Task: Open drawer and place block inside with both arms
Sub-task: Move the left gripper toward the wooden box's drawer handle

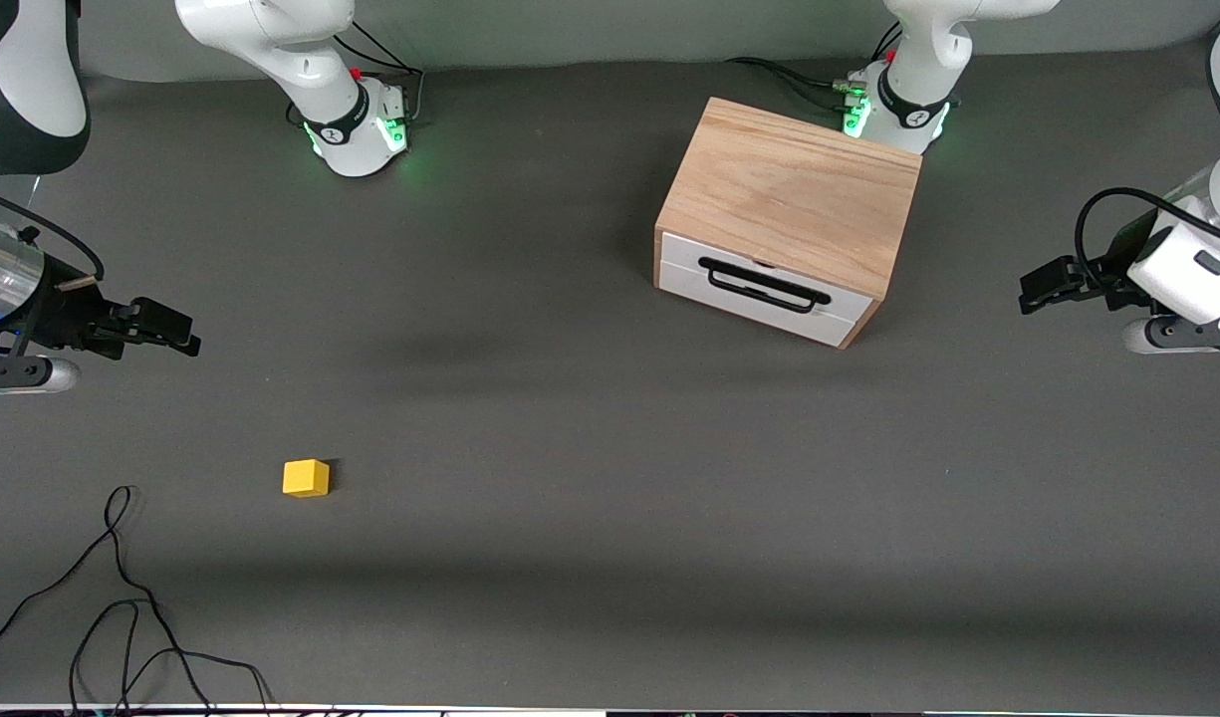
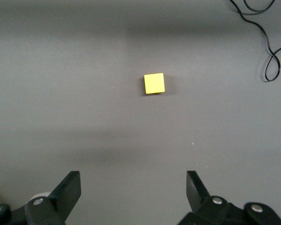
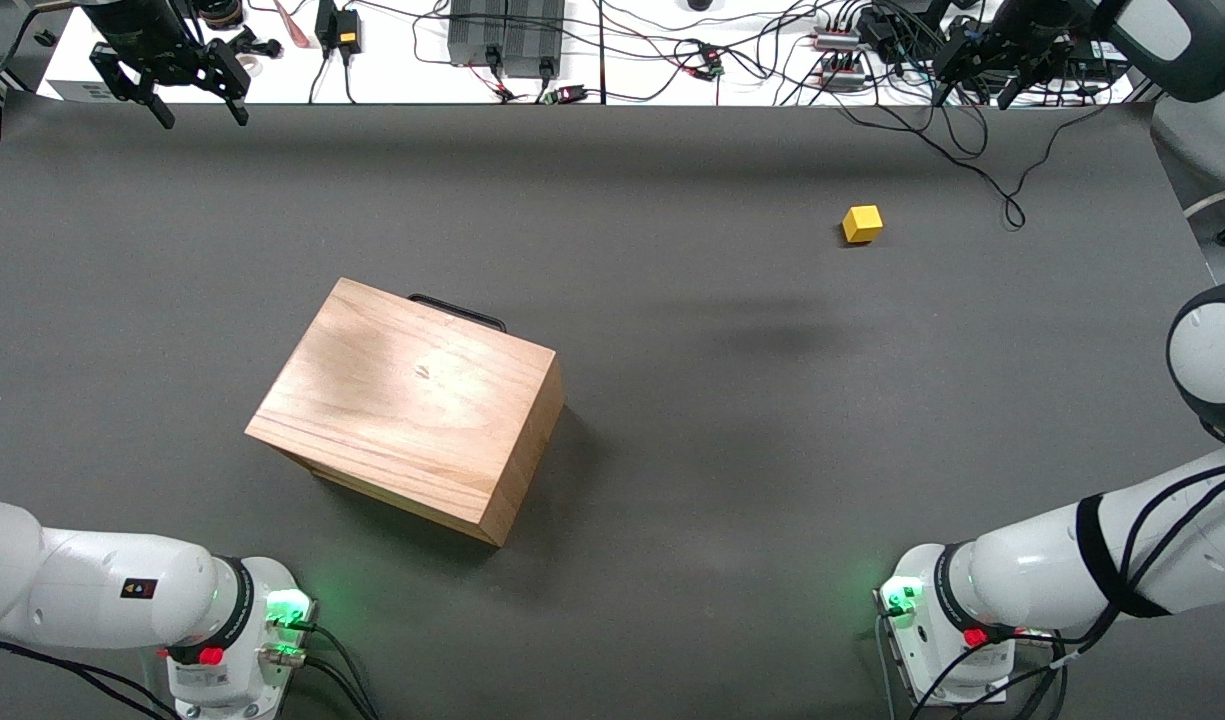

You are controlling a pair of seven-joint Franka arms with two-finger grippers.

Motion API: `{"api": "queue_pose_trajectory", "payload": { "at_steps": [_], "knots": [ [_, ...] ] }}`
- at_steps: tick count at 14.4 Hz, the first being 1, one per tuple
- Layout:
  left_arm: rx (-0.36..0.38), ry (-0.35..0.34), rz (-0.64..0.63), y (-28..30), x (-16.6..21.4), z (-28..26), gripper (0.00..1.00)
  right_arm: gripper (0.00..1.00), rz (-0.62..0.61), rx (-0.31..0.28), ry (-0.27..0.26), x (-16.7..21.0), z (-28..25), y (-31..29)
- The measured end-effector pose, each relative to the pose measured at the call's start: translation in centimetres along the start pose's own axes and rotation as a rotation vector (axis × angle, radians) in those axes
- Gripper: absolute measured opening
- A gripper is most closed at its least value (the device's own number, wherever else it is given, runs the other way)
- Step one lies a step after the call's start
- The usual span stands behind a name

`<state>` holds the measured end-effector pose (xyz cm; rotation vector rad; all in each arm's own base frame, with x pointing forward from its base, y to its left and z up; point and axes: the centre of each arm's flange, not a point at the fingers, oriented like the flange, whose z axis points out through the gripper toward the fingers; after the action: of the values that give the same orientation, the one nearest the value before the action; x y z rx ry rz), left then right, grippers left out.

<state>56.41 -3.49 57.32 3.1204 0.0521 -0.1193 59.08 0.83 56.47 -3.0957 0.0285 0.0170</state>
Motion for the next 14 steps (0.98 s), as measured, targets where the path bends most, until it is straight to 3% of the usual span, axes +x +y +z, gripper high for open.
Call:
{"api": "queue_pose_trajectory", "payload": {
  "at_steps": [14],
  "knots": [
    [0.022, -0.002, 0.015, 0.2, -0.1, 0.1, 1.0, 1.0, 0.008, -0.005, 0.004, 1.7, 1.6, 0.3]
  ]
}}
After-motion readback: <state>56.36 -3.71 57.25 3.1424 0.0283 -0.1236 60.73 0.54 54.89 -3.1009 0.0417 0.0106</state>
